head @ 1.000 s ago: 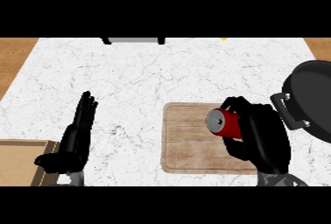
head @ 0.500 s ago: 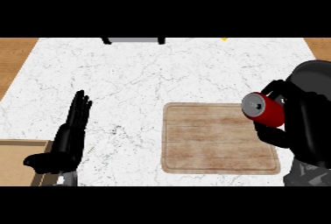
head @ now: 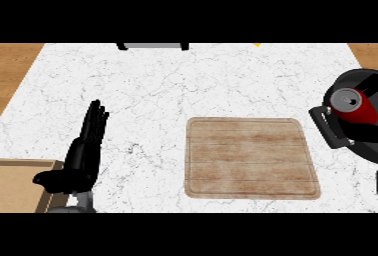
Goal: Pick the can from the cutting board and place it in the pot
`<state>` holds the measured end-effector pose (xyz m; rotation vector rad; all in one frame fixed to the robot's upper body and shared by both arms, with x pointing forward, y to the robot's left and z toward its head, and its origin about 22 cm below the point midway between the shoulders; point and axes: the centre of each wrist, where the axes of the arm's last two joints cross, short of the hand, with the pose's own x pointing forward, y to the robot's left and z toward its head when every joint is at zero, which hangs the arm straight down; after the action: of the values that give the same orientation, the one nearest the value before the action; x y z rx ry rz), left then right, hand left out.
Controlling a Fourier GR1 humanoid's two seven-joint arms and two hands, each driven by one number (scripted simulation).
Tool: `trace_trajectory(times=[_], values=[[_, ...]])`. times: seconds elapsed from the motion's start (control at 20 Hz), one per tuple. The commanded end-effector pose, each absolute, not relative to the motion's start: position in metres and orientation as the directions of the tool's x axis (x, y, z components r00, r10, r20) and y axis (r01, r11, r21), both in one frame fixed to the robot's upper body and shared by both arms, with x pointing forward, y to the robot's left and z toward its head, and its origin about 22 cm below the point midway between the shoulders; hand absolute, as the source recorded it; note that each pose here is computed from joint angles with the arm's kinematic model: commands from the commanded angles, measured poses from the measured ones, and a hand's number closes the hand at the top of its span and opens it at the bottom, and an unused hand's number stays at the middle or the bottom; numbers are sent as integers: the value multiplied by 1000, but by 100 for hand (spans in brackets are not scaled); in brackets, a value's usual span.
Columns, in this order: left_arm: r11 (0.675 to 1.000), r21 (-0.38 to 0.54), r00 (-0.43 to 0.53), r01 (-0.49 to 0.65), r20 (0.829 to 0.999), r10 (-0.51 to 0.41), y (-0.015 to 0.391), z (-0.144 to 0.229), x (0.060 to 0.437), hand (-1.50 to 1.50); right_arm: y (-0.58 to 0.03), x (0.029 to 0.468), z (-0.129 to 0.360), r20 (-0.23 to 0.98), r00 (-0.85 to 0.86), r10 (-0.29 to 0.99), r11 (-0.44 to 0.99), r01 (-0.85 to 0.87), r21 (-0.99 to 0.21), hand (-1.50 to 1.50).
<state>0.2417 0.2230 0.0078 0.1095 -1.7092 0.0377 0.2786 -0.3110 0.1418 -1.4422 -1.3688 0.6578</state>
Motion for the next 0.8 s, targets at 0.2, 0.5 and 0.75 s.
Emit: trace_trajectory(times=[0.2, 0.5, 0.75], values=[[994, 51, -130, -101, 989, -64, 215, -5, 235, 0, -393, 313, 137, 255, 279, 926, 136, 383, -914, 150], [997, 35, -129, -73, 991, -44, 234, -5, 249, 0, -443, 318, 97, 263, 280, 923, 185, 276, -943, 150], [996, 40, -144, -75, 988, -51, 220, 10, 246, 0, -473, 324, 77, 243, 312, 918, 200, 165, -966, 150]])
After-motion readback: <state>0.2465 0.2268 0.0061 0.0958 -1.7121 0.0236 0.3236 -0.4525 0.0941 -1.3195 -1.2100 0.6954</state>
